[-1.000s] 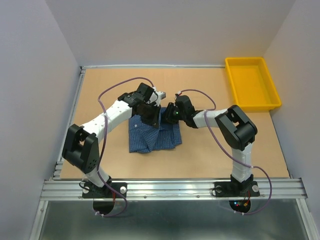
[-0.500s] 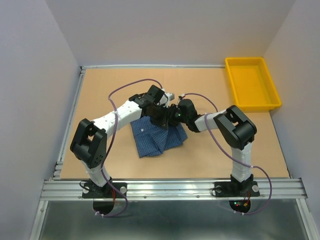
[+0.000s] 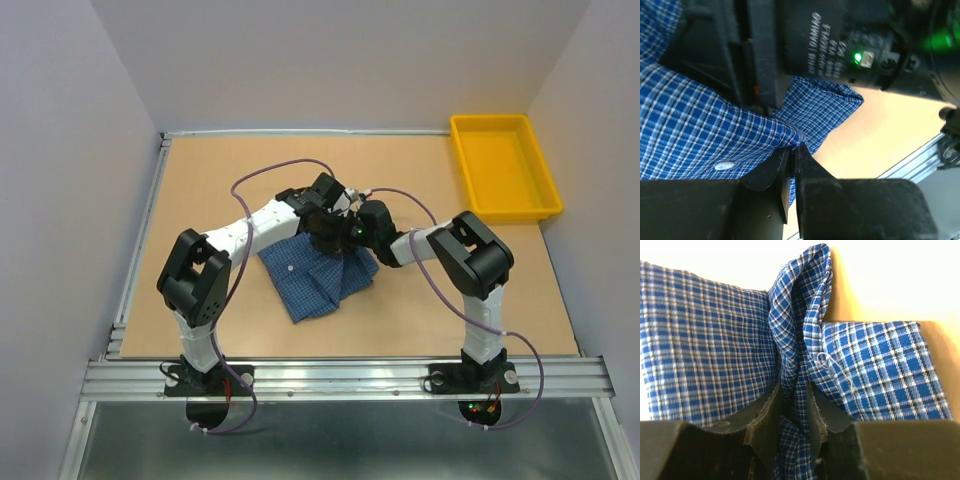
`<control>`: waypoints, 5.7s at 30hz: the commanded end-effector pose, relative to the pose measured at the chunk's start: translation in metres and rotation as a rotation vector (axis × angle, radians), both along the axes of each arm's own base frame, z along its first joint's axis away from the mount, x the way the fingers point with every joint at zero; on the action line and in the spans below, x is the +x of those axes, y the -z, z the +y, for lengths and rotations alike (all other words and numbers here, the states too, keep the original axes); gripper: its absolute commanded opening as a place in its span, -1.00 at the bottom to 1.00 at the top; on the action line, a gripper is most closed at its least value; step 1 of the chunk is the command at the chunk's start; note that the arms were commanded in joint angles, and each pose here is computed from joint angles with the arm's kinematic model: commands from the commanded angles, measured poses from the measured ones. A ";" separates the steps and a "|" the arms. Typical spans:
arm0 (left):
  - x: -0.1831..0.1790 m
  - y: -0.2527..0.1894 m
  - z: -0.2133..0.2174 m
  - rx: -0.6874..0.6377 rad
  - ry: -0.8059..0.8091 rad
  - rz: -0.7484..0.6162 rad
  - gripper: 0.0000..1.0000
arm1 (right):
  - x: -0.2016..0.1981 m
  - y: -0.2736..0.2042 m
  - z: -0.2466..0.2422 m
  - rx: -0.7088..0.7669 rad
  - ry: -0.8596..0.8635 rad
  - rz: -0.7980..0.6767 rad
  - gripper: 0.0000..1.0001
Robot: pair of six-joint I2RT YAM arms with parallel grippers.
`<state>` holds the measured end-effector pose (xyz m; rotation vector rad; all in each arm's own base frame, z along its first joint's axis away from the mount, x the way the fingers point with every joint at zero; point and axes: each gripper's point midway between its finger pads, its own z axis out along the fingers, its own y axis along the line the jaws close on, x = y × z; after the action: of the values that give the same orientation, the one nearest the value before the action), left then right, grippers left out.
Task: Fold and stack the long sleeve shirts
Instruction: Fold the shirt
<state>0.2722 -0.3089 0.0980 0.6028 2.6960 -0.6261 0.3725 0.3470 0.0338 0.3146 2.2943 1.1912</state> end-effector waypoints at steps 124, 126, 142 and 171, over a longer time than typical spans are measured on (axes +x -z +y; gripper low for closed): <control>-0.004 -0.017 0.101 -0.392 -0.502 -0.161 0.57 | -0.132 -0.060 -0.017 -0.205 -0.019 0.114 -0.24; -0.002 -0.020 0.102 -0.385 -0.508 -0.175 0.57 | -0.124 -0.077 -0.017 -0.180 -0.023 0.062 -0.49; -0.005 -0.010 0.102 -0.388 -0.526 -0.148 0.57 | -0.149 -0.032 -0.071 0.051 0.054 0.227 -0.41; 0.021 -0.049 0.068 -0.593 -0.528 -0.150 0.45 | -0.070 -0.016 -0.150 -0.207 0.055 0.107 -0.78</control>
<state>0.2687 -0.2340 0.1118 -0.3179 2.3118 -1.1066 0.3054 0.2060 0.0629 0.4349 2.4266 0.9328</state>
